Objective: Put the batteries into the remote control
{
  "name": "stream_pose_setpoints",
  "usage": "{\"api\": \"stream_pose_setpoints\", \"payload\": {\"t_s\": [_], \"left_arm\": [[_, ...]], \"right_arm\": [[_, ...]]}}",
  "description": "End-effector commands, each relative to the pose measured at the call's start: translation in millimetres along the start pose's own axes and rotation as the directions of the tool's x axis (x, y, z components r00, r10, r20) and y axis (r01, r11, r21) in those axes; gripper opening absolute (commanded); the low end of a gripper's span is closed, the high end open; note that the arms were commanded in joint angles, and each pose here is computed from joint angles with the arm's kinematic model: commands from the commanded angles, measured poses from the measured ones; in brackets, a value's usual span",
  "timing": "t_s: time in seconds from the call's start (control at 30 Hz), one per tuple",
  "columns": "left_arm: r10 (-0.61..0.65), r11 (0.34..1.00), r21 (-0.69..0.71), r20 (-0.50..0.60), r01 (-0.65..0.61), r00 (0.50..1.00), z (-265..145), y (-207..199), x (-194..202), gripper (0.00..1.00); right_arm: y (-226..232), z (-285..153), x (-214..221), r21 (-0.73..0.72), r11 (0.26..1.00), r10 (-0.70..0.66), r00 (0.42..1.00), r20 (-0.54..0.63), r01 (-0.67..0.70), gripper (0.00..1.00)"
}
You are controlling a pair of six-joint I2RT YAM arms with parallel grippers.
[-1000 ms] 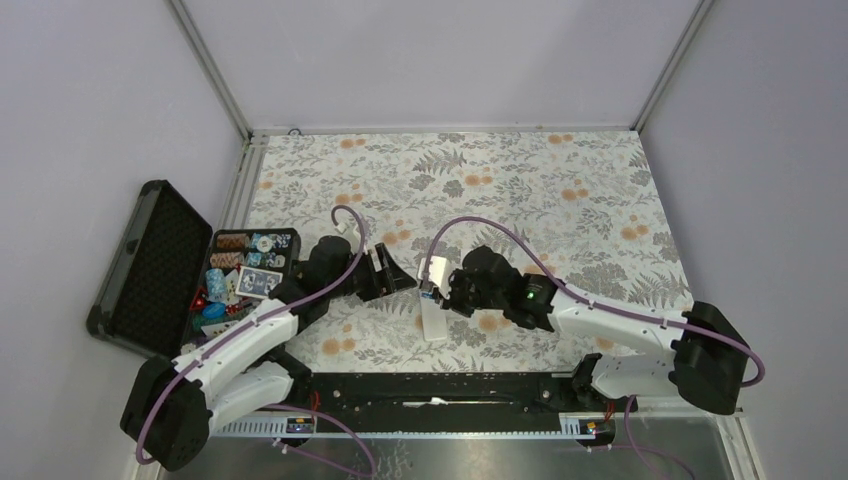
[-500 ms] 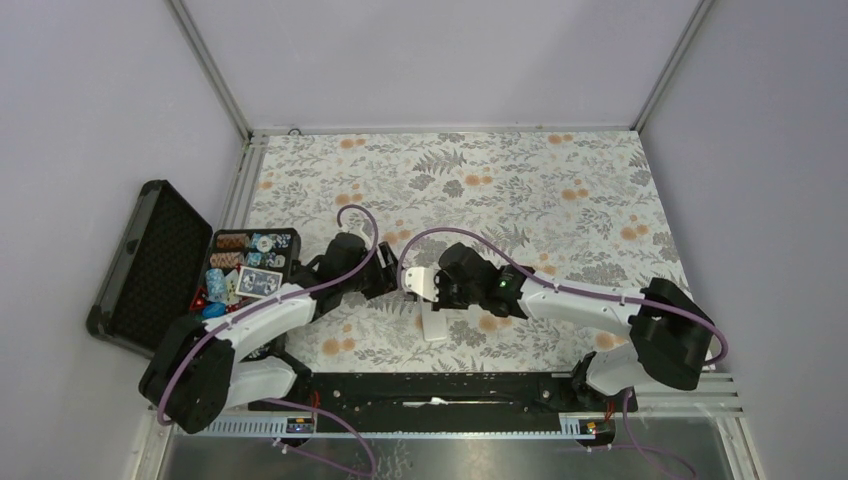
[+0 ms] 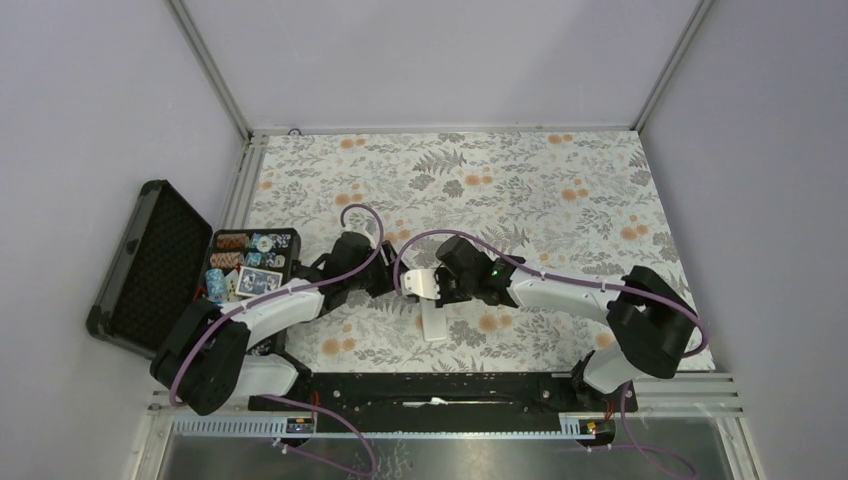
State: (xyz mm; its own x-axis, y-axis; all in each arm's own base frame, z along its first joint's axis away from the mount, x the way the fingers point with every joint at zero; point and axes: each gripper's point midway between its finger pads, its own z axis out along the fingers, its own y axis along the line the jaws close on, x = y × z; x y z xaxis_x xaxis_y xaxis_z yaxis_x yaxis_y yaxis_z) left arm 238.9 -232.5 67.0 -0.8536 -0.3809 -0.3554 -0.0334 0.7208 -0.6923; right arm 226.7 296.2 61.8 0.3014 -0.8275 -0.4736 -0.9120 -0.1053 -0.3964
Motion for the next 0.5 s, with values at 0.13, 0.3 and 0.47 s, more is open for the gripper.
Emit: {"api": "stream_pose_setpoints", "payload": {"t_s": [0.13, 0.3, 0.47], "left_arm": [[0.003, 0.999, 0.049, 0.064, -0.006, 0.998, 5.8, -15.3, -20.7, 0.56], [-0.001, 0.999, 0.045, 0.053, -0.002, 0.999, 8.5, -10.2, -18.8, 0.54], [-0.003, 0.999, 0.037, 0.051, 0.001, 0.999, 8.4, -4.3, -18.1, 0.51]], "right_arm": [[-6.0, 7.5, -12.1, -0.071, 0.992, -0.098, 0.993, 0.069, 0.103, 0.0], [-8.7, 15.7, -4.2, -0.099, 0.988, -0.116, 0.993, 0.034, 0.119, 0.0], [-7.6, 20.7, -1.0, -0.113, 0.986, -0.122, 0.992, 0.029, 0.124, 0.0]]}}
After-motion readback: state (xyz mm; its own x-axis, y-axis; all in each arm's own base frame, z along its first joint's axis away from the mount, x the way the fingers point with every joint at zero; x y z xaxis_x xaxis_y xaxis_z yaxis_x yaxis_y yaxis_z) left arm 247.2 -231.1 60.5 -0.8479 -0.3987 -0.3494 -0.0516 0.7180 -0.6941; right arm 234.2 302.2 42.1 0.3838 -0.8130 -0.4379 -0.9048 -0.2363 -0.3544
